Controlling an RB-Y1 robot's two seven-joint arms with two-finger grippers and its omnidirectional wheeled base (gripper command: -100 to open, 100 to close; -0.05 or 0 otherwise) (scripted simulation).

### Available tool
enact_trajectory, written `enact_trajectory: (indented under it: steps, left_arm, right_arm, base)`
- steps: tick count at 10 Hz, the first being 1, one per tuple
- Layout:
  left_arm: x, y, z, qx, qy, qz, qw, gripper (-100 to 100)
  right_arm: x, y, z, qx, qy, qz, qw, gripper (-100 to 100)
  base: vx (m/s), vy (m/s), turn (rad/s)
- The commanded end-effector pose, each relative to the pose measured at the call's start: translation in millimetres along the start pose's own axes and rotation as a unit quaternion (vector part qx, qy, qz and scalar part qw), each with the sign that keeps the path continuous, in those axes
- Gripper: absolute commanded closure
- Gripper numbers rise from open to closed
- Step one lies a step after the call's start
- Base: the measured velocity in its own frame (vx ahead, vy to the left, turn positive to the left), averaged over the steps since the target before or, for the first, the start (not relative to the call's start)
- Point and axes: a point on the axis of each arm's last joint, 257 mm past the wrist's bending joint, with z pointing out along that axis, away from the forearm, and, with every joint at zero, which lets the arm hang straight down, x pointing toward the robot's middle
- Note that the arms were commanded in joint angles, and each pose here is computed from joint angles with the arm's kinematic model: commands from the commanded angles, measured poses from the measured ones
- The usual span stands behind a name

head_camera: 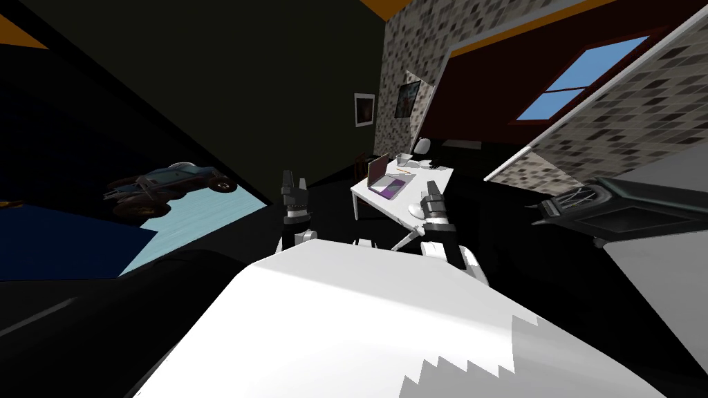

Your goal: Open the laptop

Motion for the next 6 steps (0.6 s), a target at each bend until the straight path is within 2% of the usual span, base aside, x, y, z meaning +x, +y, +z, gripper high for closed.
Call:
enact_trajectory:
  steps: [1, 4, 6]
  left_arm:
    - [0.0, 0.0, 0.0, 0.000, 0.000, 0.000, 1.0000, 0]
    - [0.0, 0.0, 0.0, 0.000, 0.000, 0.000, 1.0000, 0]
    - [0.0, 0.0, 0.0, 0.000, 0.000, 0.000, 1.0000, 0]
  right_arm:
    - [8.8, -27, 9.4, 0.022, 0.026, -0.072, 0.9968, -100]
    - [13.4, -59, 21.6, 0.046, 0.054, -0.161, 0.9843, -100]
    - [12.6, -82, 30.1, 0.063, 0.072, -0.226, 0.9693, -100]
  base:
    - [0.128, 0.238, -0.069]
    - [0.107, 0.265, -0.095]
    - [0.117, 0.276, -0.093]
